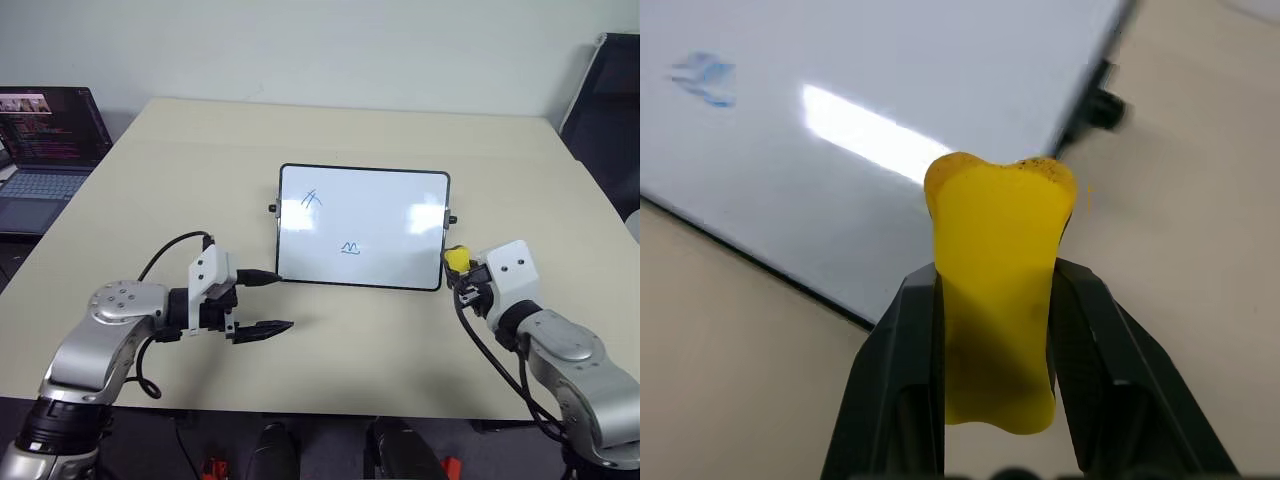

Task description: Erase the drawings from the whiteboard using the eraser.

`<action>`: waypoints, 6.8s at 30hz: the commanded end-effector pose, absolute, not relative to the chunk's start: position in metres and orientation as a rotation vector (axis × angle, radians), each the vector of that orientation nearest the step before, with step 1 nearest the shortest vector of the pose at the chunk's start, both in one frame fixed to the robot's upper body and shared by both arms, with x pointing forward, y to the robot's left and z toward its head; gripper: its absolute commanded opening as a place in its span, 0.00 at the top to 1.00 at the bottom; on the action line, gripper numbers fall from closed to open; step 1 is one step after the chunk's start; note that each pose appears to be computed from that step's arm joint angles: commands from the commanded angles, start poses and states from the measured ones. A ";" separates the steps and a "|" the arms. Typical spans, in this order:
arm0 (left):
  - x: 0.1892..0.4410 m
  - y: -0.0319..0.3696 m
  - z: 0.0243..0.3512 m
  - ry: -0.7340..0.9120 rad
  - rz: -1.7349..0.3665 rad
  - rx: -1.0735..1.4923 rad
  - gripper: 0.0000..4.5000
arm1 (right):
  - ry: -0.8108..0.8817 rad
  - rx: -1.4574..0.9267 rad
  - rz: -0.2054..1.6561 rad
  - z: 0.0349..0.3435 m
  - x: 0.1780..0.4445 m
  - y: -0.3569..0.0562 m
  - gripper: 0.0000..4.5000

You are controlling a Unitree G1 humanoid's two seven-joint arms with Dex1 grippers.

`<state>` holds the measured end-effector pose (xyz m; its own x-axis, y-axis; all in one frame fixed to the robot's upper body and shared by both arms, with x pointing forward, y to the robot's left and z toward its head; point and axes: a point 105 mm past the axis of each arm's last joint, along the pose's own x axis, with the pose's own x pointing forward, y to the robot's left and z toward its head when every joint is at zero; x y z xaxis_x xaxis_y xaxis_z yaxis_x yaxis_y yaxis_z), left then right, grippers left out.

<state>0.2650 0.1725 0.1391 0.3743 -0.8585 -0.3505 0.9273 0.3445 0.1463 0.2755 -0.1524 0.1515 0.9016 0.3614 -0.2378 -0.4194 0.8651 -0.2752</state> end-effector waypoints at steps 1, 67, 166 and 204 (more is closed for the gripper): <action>0.264 0.174 0.156 0.174 -1.137 0.388 0.00 | 0.056 -0.415 0.554 0.176 0.270 -0.131 0.76; 0.263 0.140 0.166 -0.002 -1.227 0.383 0.00 | 0.262 -0.478 0.599 0.180 0.295 -0.171 0.77; 0.275 0.163 0.154 0.128 -1.118 0.444 0.00 | -0.023 -0.810 0.683 0.174 0.335 -0.057 0.79; 0.272 0.154 0.153 0.117 -1.161 0.448 0.00 | 0.095 -1.089 0.738 0.129 0.354 -0.064 0.81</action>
<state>0.2723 0.1593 0.1434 0.4132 -0.8473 -0.3338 0.9062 0.3465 0.2423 0.3564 -0.0542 0.1471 0.7811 0.5285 -0.3325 -0.5320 0.2846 -0.7975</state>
